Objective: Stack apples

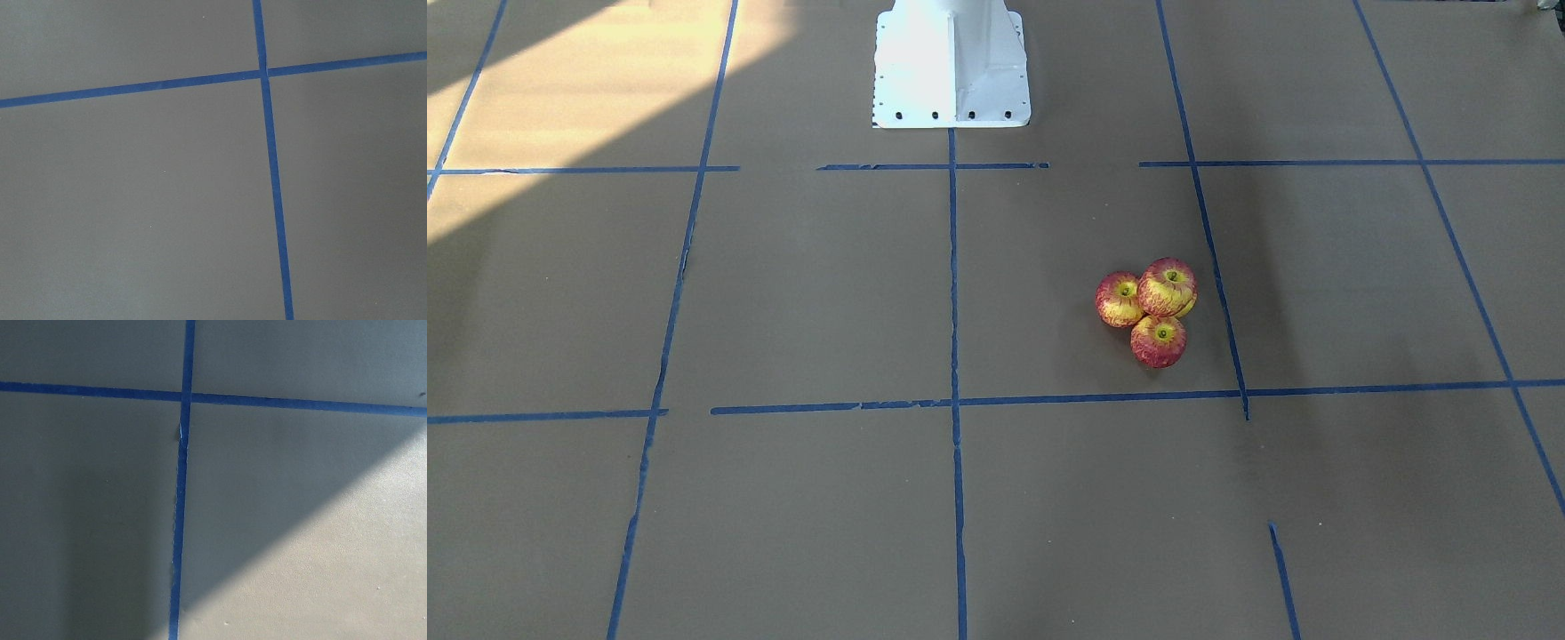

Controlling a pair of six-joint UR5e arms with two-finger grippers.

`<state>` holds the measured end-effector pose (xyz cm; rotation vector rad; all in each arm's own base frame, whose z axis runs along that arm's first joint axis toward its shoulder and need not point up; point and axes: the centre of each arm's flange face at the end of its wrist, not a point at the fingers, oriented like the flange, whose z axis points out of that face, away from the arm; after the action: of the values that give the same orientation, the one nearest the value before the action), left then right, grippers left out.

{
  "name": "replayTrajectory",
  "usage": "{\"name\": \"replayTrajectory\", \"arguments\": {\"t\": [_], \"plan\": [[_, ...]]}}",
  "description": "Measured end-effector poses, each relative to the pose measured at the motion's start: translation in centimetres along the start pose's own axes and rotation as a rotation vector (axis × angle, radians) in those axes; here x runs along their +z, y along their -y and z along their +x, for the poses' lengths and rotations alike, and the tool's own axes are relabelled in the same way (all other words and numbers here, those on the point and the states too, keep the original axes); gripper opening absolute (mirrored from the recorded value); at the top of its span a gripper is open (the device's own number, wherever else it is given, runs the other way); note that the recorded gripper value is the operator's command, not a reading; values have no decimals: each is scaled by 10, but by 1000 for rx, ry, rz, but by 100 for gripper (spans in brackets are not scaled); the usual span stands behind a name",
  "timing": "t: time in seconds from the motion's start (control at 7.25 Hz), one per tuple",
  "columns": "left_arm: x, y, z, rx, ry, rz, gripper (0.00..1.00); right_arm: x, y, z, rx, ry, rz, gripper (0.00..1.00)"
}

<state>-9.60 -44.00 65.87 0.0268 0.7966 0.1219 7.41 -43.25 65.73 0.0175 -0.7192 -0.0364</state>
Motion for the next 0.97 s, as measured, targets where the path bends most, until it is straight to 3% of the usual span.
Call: {"name": "replayTrajectory", "arguments": {"t": [0.97], "plan": [[3, 5, -4, 40, 9, 31, 100, 0, 0, 0, 0, 0, 0, 100]]}}
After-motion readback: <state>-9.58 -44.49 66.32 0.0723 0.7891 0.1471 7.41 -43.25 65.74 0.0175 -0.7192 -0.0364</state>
